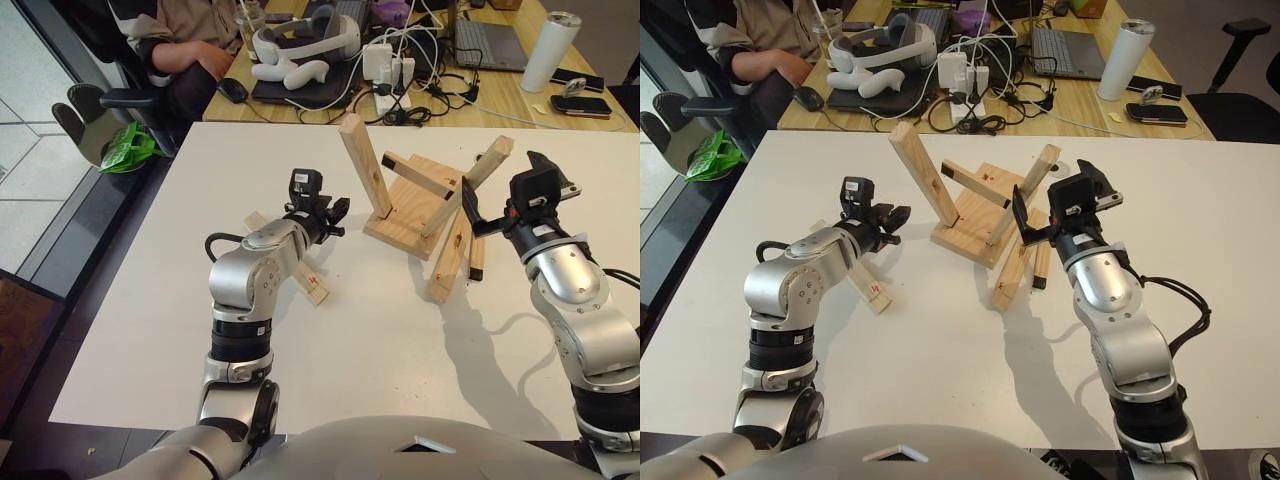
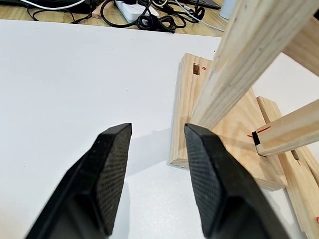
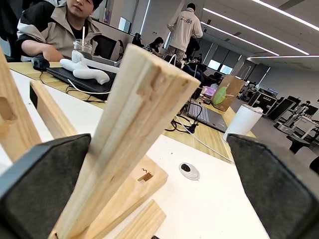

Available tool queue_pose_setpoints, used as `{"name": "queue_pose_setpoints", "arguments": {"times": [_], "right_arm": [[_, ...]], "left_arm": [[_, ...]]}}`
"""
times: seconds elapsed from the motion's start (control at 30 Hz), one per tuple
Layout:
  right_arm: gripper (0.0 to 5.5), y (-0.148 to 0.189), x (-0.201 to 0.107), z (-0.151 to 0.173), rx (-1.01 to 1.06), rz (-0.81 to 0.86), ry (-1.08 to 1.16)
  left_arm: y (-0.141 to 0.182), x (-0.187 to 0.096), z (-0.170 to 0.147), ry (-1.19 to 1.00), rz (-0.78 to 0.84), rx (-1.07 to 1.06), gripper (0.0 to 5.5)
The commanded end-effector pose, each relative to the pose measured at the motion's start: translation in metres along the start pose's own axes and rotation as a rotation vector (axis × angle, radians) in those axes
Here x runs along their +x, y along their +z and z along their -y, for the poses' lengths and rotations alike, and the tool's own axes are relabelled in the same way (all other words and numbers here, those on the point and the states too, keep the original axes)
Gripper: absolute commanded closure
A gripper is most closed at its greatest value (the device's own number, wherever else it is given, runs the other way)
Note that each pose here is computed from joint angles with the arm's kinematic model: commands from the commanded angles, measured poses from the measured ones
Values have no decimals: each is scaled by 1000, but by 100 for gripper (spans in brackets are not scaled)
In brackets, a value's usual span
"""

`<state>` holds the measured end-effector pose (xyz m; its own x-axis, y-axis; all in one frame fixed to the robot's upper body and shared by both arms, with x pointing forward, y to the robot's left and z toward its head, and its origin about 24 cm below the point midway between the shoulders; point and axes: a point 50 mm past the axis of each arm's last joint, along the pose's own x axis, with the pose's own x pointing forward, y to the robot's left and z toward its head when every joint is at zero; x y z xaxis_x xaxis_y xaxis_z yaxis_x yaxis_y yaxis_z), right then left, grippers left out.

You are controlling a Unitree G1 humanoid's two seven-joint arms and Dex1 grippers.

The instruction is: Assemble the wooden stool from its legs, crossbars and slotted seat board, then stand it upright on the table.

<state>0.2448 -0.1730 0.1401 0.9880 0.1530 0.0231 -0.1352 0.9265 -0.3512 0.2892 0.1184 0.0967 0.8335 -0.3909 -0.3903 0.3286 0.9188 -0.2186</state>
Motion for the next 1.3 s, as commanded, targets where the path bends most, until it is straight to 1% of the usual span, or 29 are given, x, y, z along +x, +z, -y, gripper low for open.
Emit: {"name": "queue_pose_setpoints", "arguments": {"times": [0.03,0.13,0.2,0.33,0.43,0.53,0.67,0.7,0.8,0.97,1.0,1.03,1.13,1.3], "right_arm": [[49,0,9,16,27,23,-26],[49,4,12,13,142,57,92],[49,4,10,9,176,60,171],[49,-3,9,18,129,38,200],[49,2,11,26,118,55,237],[49,6,12,30,119,74,224],[49,-2,12,32,-49,37,222],[49,-3,12,32,-60,30,227],[49,-6,13,33,-7,23,246],[133,-2,11,23,131,57,299],[141,-1,11,21,151,62,309],[166,0,10,19,167,67,317],[198,2,7,11,210,79,356],[280,4,4,6,268,89,411]], "left_arm": [[-3,-2,-1,17,-11,4,356],[-3,-2,-1,18,-12,6,356],[-3,-1,-2,17,-12,10,356],[-2,-1,-3,18,-12,15,356],[-2,-1,-5,25,-11,17,356],[-2,-1,-5,29,-9,15,356],[1,0,-5,32,2,14,356],[2,0,-6,36,5,14,356],[6,0,-8,45,17,15,356],[7,1,-8,46,21,16,352],[7,1,-7,45,20,17,352],[6,1,-7,45,18,18,352],[6,1,-8,47,16,22,352],[7,1,-8,50,20,26,352]]}}
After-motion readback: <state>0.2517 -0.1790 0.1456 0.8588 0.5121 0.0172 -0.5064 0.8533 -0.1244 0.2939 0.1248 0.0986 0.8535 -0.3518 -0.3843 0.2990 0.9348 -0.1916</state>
